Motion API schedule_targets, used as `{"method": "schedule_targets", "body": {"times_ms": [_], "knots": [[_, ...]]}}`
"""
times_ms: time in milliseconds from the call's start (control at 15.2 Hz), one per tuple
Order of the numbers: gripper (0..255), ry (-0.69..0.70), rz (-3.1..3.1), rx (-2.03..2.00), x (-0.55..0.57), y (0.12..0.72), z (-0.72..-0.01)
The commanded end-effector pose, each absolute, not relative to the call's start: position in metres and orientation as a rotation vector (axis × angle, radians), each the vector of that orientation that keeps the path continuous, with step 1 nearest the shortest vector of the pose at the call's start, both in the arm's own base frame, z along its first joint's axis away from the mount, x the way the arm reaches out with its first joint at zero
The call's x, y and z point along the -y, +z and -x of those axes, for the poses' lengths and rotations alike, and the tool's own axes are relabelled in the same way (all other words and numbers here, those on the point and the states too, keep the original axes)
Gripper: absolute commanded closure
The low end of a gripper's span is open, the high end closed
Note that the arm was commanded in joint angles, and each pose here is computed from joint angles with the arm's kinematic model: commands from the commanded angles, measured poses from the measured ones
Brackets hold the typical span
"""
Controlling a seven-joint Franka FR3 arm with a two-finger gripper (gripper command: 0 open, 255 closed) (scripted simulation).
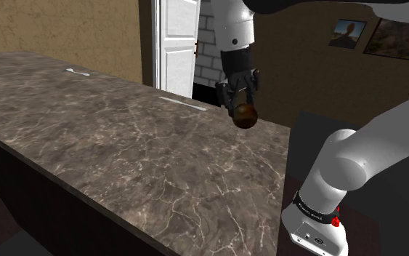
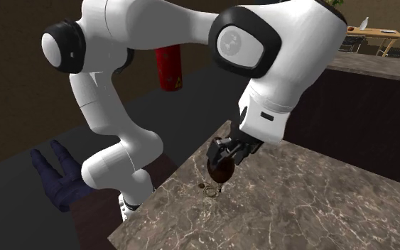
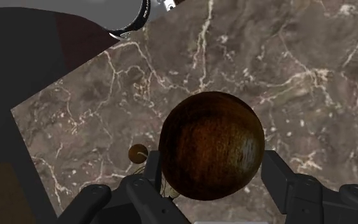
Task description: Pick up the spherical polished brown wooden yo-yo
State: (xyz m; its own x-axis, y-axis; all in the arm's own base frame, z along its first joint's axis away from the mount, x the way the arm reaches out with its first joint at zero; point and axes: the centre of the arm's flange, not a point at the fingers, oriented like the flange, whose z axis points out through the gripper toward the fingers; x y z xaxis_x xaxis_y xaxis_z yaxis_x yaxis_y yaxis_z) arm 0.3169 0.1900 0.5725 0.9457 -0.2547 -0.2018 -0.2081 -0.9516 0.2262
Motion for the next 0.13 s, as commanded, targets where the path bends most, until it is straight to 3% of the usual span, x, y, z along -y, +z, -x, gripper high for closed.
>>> {"method": "schedule_targets", "body": {"times_ms": [0, 66], "knots": [[255, -0.34, -2.898, 0.348, -0.1897, 0.5792, -0.3167], [255, -0.34, -2.898, 0.348, -0.1897, 0.5792, -0.3167]]}}
